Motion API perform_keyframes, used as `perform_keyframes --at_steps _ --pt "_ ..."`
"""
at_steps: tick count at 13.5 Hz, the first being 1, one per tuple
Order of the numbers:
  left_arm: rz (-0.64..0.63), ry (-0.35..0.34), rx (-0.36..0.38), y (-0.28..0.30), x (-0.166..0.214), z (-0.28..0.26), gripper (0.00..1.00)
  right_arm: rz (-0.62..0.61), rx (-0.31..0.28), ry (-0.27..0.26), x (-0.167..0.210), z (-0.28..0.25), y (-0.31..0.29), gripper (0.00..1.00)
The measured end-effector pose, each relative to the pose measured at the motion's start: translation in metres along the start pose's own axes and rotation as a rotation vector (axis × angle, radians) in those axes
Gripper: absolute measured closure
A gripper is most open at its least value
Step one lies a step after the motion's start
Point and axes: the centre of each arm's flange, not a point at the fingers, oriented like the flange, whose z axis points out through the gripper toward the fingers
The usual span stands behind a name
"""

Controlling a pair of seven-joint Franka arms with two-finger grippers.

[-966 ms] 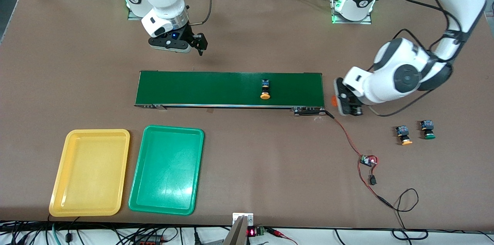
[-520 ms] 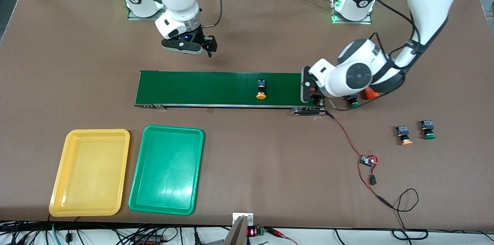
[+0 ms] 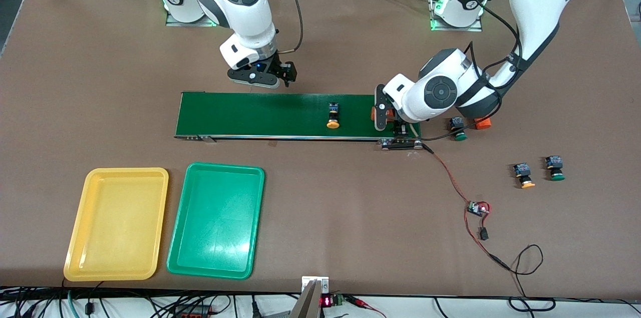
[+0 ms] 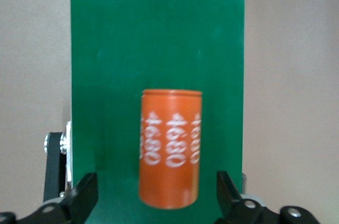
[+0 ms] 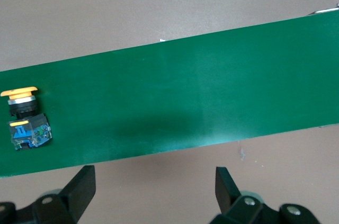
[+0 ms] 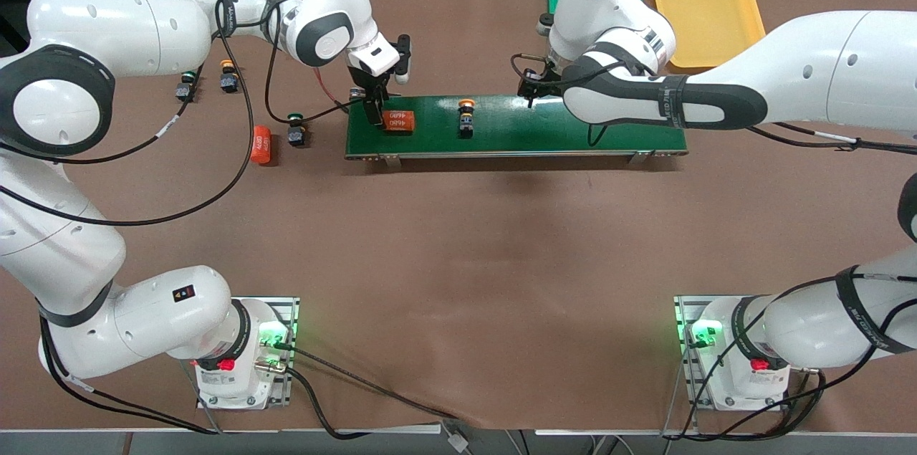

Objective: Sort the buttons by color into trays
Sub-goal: 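Place the orange cylinder on the conveyor while the right gripper approaches the button, then grasp the yellow button on the conveyor with the right gripper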

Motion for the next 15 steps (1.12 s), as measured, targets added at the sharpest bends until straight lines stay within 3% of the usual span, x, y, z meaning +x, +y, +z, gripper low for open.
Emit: perform_keyframes --at_steps 5,11,15 --pt "-0.154 0.009 0.024 -0.034 -0.051 -0.03 0.0 -0.013 -0.019 -0.001 0.002 0.01 0.001 0.0" --pt "-0.636 0.007 0.057 -0.091 -0.181 -0.099 0.0 -0.018 -0.018 -0.014 0.002 0.017 -0.004 0.0" --pt "-0.996 0.005 0.122 -0.124 -0.281 -0.142 0.0 -0.025 0.007 -0.024 0.003 0.021 -0.031 0.0"
